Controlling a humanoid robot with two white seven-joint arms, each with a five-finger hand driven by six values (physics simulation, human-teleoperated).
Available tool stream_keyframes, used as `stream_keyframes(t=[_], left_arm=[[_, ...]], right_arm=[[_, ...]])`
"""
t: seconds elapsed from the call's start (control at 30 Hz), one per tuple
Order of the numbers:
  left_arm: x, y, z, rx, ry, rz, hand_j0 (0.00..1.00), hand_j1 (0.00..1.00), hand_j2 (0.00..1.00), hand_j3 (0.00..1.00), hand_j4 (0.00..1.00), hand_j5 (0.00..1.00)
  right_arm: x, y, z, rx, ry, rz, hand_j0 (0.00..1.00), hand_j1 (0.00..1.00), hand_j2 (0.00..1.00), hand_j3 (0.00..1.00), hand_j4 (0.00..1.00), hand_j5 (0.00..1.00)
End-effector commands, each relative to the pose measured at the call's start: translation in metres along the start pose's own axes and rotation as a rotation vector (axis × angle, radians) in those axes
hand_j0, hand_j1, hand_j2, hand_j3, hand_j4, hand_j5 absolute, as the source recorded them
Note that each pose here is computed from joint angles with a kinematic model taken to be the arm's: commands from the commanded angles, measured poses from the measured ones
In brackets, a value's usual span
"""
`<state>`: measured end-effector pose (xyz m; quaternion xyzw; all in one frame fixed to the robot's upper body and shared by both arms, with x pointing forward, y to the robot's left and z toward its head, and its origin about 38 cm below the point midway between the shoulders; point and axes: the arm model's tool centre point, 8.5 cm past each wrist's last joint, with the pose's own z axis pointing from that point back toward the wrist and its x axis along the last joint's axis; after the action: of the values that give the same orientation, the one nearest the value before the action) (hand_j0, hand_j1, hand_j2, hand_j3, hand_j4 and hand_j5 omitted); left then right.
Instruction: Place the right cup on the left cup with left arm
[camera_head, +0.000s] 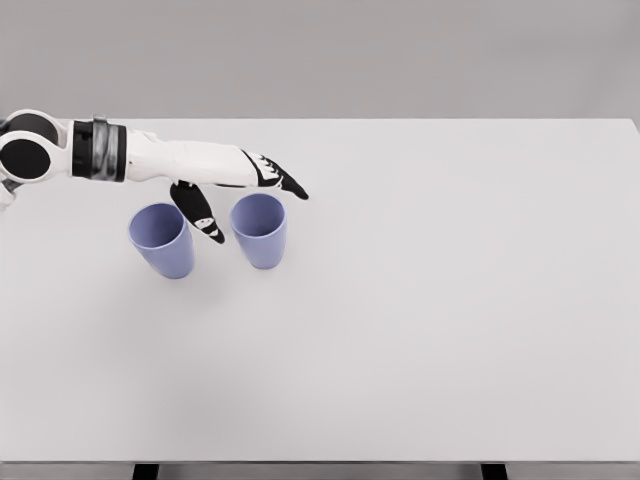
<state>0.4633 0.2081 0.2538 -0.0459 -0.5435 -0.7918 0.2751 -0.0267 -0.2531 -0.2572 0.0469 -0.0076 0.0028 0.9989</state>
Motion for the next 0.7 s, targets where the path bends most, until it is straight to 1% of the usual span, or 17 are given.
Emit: stream_keyframes(t=[0.0, 0.07, 0.1, 0.17, 0.47, 0.5, 0.53, 0.57, 0.6, 0.67], left_arm=[[-0.0001, 0.0014, -0.0013, 0.005, -0.001, 0.004, 1.00, 1.00, 1.00, 1.00, 1.00, 1.00], [0.0006, 0.0011, -0.0035, 0.004, -0.006, 0.004, 1.00, 1.00, 1.00, 1.00, 1.00, 1.00], [-0.0009, -0.0031, -0.0053, 0.002, -0.006, 0.014, 1.00, 1.00, 1.00, 1.00, 1.00, 1.00], [-0.0052, -0.0052, -0.0060, 0.020, -0.001, 0.029, 1.00, 1.00, 1.00, 1.00, 1.00, 1.00], [-0.0050, -0.0054, -0.0066, 0.026, -0.003, 0.031, 1.00, 1.00, 1.00, 1.00, 1.00, 1.00], [-0.0065, -0.0065, -0.0061, 0.012, 0.009, 0.014, 1.00, 1.00, 1.00, 1.00, 1.00, 1.00], [-0.0075, -0.0046, -0.0055, -0.006, 0.030, -0.036, 1.00, 1.00, 1.00, 1.00, 1.00, 1.00], [-0.0069, -0.0020, -0.0061, 0.009, 0.030, -0.046, 1.00, 1.00, 1.00, 1.00, 1.00, 1.00], [-0.0059, -0.0046, -0.0107, 0.013, 0.019, -0.040, 1.00, 1.00, 1.00, 1.00, 1.00, 1.00], [-0.0061, -0.0042, -0.0110, 0.023, 0.019, -0.039, 1.00, 1.00, 1.00, 1.00, 1.00, 1.00]], right_arm=[[0.0000, 0.0000, 0.0000, 0.000, 0.000, 0.000, 1.00, 1.00, 1.00, 1.00, 1.00, 1.00], [0.0000, 0.0000, 0.0000, 0.000, 0.000, 0.000, 1.00, 1.00, 1.00, 1.00, 1.00, 1.00], [0.0000, 0.0000, 0.0000, 0.000, 0.000, 0.000, 1.00, 1.00, 1.00, 1.00, 1.00, 1.00], [0.0000, 0.0000, 0.0000, 0.000, 0.000, 0.000, 1.00, 1.00, 1.00, 1.00, 1.00, 1.00], [0.0000, 0.0000, 0.0000, 0.000, 0.000, 0.000, 1.00, 1.00, 1.00, 1.00, 1.00, 1.00], [0.0000, 0.0000, 0.0000, 0.000, 0.000, 0.000, 1.00, 1.00, 1.00, 1.00, 1.00, 1.00], [0.0000, 0.0000, 0.0000, 0.000, 0.000, 0.000, 1.00, 1.00, 1.00, 1.00, 1.00, 1.00], [0.0000, 0.0000, 0.0000, 0.000, 0.000, 0.000, 1.00, 1.00, 1.00, 1.00, 1.00, 1.00], [0.0000, 0.0000, 0.0000, 0.000, 0.000, 0.000, 1.00, 1.00, 1.00, 1.00, 1.00, 1.00], [0.0009, 0.0000, 0.0000, 0.000, -0.001, 0.000, 1.00, 1.00, 1.00, 1.00, 1.00, 1.00]])
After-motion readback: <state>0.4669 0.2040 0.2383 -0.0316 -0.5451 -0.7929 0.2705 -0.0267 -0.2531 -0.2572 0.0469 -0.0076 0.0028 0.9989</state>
